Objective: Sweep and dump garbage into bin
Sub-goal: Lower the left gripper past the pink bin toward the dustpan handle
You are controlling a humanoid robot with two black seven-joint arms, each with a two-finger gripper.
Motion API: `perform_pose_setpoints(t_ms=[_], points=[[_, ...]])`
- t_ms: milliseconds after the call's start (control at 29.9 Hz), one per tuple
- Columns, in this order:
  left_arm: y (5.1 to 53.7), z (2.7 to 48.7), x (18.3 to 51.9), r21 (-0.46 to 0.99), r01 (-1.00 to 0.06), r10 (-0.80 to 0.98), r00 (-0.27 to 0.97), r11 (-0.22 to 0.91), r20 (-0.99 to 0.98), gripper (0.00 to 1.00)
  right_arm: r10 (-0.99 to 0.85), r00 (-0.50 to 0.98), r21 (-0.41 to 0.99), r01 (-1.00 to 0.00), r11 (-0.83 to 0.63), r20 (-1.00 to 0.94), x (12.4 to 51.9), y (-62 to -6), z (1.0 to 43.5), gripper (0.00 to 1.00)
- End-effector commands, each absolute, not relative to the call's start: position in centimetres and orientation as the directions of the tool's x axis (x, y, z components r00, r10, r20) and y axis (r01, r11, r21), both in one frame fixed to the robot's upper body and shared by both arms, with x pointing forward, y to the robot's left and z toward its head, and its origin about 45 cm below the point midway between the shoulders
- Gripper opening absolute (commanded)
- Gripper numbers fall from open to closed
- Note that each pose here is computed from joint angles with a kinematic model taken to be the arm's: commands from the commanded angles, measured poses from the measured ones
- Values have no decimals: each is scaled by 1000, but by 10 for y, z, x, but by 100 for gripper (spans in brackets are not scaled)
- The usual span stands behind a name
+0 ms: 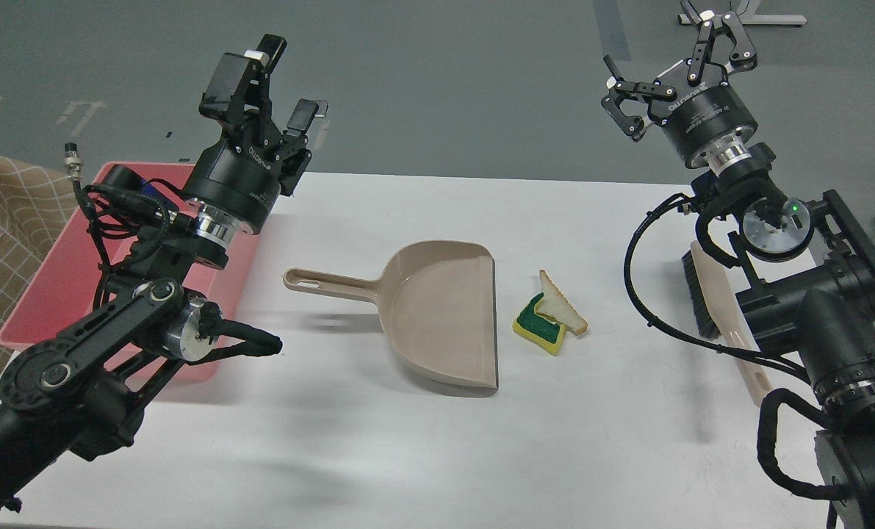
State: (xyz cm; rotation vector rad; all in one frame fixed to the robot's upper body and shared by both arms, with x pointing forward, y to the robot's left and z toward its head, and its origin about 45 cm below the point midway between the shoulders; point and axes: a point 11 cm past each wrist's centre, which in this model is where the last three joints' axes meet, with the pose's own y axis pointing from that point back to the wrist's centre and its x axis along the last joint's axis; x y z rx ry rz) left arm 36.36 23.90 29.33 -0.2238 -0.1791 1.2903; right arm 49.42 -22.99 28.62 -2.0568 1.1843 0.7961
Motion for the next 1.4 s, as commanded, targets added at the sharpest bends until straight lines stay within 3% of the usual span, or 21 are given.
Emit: perform_pose_setpoints(t_ms=[0, 267, 1070, 1370], points=[[248, 284, 356, -231, -947, 975, 215, 223, 63, 98, -510, 414, -218, -890, -400, -754, 494, -229, 286, 100], [258, 271, 339, -176, -965, 974, 170, 195, 147, 98, -512, 413, -216, -891, -400, -753, 494, -230, 285, 100], [278, 221, 296, -5, -955, 886, 273, 296, 376, 98, -515, 403, -207, -894, -397, -757, 492, -232, 280, 100], [277, 206, 282, 40, -953, 885, 293, 299, 361, 98, -517, 401, -205, -895, -395, -756, 493, -233, 281, 100]])
